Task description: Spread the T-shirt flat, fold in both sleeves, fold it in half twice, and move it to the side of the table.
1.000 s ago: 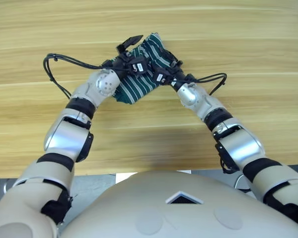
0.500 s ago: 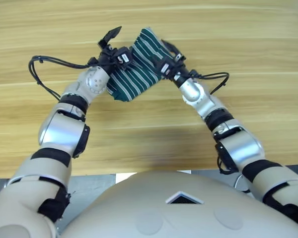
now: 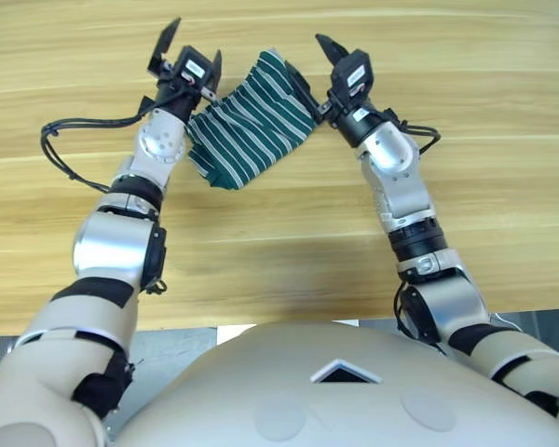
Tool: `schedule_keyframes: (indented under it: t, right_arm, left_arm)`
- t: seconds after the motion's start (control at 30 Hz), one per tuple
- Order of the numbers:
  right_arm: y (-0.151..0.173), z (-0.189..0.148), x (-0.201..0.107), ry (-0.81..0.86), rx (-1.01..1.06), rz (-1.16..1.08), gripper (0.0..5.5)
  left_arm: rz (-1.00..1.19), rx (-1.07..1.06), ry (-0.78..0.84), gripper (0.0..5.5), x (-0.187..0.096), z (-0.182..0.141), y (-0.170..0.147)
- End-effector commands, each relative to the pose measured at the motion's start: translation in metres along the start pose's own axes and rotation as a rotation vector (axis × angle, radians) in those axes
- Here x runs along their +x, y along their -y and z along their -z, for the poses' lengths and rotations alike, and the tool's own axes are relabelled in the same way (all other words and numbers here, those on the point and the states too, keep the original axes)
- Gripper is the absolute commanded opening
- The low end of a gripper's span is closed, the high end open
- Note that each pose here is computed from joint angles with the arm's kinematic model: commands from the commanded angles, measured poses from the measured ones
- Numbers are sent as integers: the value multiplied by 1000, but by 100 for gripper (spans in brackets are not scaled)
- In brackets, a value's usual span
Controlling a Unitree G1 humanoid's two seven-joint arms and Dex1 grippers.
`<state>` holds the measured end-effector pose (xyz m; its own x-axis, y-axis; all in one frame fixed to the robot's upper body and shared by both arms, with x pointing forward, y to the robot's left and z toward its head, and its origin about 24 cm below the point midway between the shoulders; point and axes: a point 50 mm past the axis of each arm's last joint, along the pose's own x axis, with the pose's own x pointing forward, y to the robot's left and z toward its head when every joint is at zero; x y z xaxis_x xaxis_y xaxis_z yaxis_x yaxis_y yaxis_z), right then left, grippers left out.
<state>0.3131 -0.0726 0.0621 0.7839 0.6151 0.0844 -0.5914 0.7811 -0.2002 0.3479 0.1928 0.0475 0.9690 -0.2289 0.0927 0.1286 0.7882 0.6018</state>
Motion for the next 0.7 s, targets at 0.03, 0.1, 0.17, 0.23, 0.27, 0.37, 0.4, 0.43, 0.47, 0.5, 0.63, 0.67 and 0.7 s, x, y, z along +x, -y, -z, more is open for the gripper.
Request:
schedule_keyframes:
  t: [0.03,0.1,0.17,0.23,0.27,0.37,0.4,0.43,0.47,0.5,0.63,0.67,0.7]
  right_arm:
    - [8,2,29,-77,-99,-17,294]
    - [15,4,41,-135,-141,-4,294]
    - [21,5,48,-186,-172,12,294]
    - [25,9,51,-253,-199,28,294]
    - [26,12,51,-286,-211,37,294]
    - [27,28,44,-385,-242,36,294]
    - [27,30,42,-399,-246,34,294]
    - [25,33,41,-418,-254,29,294]
    - [25,35,40,-431,-259,27,294]
    - [25,35,40,-439,-265,34,294]
    - [33,30,42,-415,-240,100,294]
    - [35,29,42,-404,-227,124,294]
    - [38,28,41,-397,-226,149,294]
  left_arm:
    - [-17,-11,158,376,-9,-11,-1]
    - [51,35,231,376,-17,-15,10]
    - [201,109,277,376,-28,-15,32]
    - [390,192,293,376,-44,-10,59]
    - [464,221,299,376,-51,-7,69]
    - [589,272,278,376,-64,0,83]
    - [599,280,266,376,-65,2,83]
    - [597,303,224,376,-65,8,80]
    - [586,319,187,376,-65,14,77]
    - [553,334,146,376,-65,20,71]
    - [480,264,116,376,-72,25,68]
    - [478,245,111,376,-76,27,70]
    - [492,210,110,376,-84,29,75]
